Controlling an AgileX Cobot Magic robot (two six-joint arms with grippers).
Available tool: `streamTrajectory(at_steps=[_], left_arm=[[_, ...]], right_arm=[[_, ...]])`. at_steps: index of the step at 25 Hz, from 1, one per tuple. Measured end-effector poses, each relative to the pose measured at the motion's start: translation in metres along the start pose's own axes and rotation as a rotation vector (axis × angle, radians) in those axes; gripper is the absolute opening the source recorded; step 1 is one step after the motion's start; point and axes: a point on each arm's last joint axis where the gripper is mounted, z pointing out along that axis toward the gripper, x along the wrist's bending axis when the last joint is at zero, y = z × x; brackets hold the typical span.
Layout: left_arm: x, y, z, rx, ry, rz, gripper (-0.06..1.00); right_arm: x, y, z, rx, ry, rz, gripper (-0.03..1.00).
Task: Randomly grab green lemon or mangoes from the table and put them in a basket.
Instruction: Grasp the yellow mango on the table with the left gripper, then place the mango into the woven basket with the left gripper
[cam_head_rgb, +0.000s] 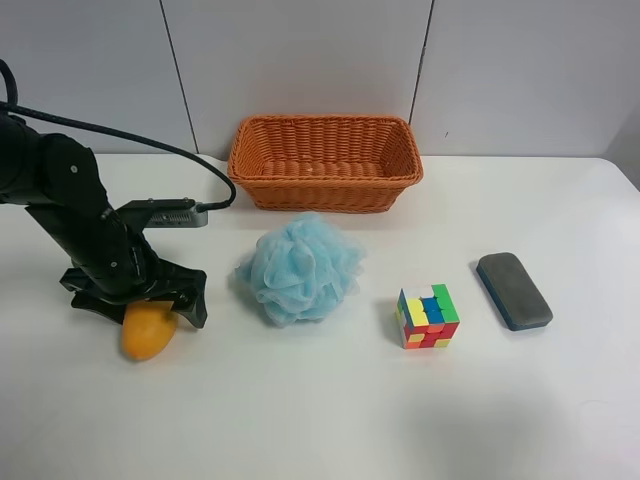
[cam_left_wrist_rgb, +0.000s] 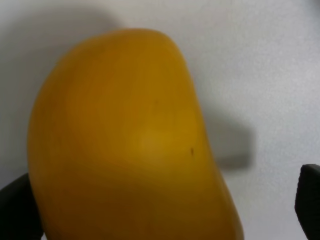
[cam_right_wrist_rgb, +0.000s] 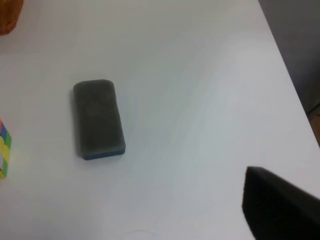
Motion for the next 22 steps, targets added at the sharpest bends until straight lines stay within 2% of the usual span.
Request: streamTrajectory(at_steps=[2, 4, 5, 6, 7, 18, 22], left_arm=[[0.000, 0.000, 0.000, -0.001, 0.000, 0.000, 0.99], [0.000, 0.000, 0.000, -0.001, 0.000, 0.000, 0.92], [0.000, 0.000, 0.000, -0.001, 0.001, 0.001, 0.82], [0.000, 0.000, 0.000, -0.001, 0.001, 0.001, 0.67], [0.000, 0.000, 0.000, -0.001, 0.001, 0.002, 0.63], [0.000, -0.001, 0.000, 0.015, 0.001, 0.002, 0.64], [-0.004, 0.000, -0.023, 0.002, -0.011, 0.019, 0.64]], right_arm=[[0.000, 0.000, 0.000, 0.000, 0.000, 0.000, 0.98], [0.000, 0.000, 0.000, 0.000, 0.000, 0.000, 0.98], [0.000, 0.000, 0.000, 0.000, 0.000, 0.000, 0.98], [0.000, 0.000, 0.000, 0.000, 0.000, 0.000, 0.98], [0.000, 0.000, 0.000, 0.000, 0.000, 0.000, 0.98], [0.000, 0.000, 0.000, 0.000, 0.000, 0.000, 0.98], [0.000, 0.000, 0.000, 0.000, 0.000, 0.000, 0.98]])
